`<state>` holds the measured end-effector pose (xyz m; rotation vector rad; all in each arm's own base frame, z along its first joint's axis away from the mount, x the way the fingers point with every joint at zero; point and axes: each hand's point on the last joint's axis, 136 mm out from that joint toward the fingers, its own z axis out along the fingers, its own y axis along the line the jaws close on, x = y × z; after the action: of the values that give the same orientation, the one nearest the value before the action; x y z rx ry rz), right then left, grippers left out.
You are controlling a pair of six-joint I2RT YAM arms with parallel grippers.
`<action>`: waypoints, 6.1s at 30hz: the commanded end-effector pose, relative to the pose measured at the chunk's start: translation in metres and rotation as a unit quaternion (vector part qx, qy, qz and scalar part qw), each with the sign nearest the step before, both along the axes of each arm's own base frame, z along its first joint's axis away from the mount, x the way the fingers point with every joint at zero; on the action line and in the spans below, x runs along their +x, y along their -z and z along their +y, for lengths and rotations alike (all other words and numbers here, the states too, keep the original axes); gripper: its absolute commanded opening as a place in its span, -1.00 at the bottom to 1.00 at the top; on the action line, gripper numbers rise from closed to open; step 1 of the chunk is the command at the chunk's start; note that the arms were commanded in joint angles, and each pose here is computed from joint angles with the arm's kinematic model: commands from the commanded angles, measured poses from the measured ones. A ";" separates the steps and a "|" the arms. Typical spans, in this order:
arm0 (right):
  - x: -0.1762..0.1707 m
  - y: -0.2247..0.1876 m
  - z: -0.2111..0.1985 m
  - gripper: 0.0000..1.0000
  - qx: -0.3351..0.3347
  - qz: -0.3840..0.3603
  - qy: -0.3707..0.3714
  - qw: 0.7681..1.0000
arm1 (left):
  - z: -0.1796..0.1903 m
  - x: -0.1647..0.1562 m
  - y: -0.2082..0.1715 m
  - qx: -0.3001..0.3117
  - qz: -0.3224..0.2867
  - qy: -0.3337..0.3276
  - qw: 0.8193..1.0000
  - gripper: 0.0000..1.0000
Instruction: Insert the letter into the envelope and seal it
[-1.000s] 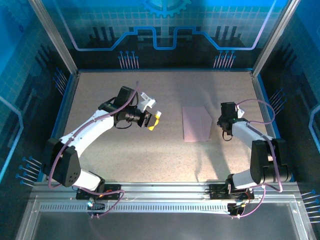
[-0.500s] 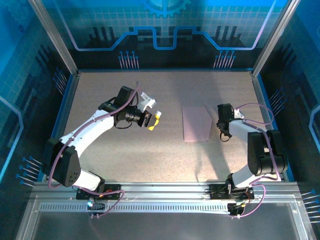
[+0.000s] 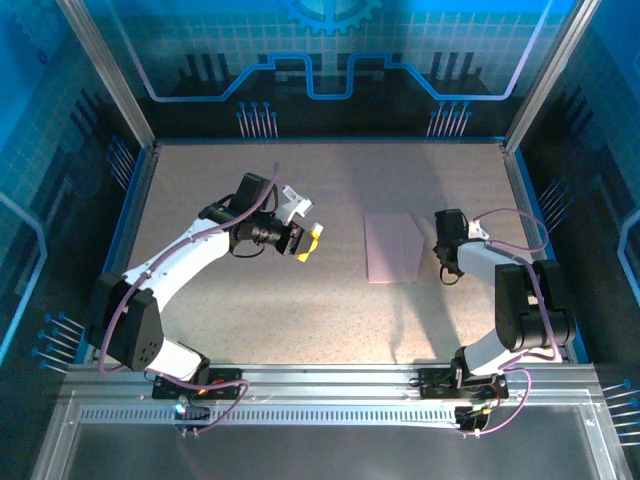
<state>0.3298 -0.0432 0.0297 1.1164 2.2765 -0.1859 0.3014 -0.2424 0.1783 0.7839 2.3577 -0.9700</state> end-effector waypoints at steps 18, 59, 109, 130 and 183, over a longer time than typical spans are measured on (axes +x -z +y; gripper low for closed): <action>0.018 -0.138 0.097 0.99 0.053 -0.120 -0.256 0.958 | -0.008 0.024 -0.053 -0.061 -0.029 -0.057 0.996 -1.00; -0.041 -0.237 0.332 0.27 0.064 -0.126 -0.632 0.762 | -0.015 0.060 -0.109 -0.245 0.053 -0.323 0.913 -1.00; -0.044 -0.313 0.339 -0.65 0.277 -0.260 -0.674 0.634 | -0.047 0.016 -0.157 -0.335 0.031 -0.158 0.928 -1.00; -0.085 -0.381 0.341 -0.61 0.382 -0.319 -0.728 0.472 | -0.061 -0.012 -0.185 -0.386 0.014 -0.043 0.921 -1.00; -0.031 -0.284 0.351 -0.50 0.127 -0.167 -0.662 0.720 | -0.032 0.042 -0.165 -0.338 0.014 -0.248 0.908 -1.00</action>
<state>0.2967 0.3014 0.2929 -0.5576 2.2743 0.8095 0.3464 -0.2726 0.3336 -0.1145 1.9102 -1.3970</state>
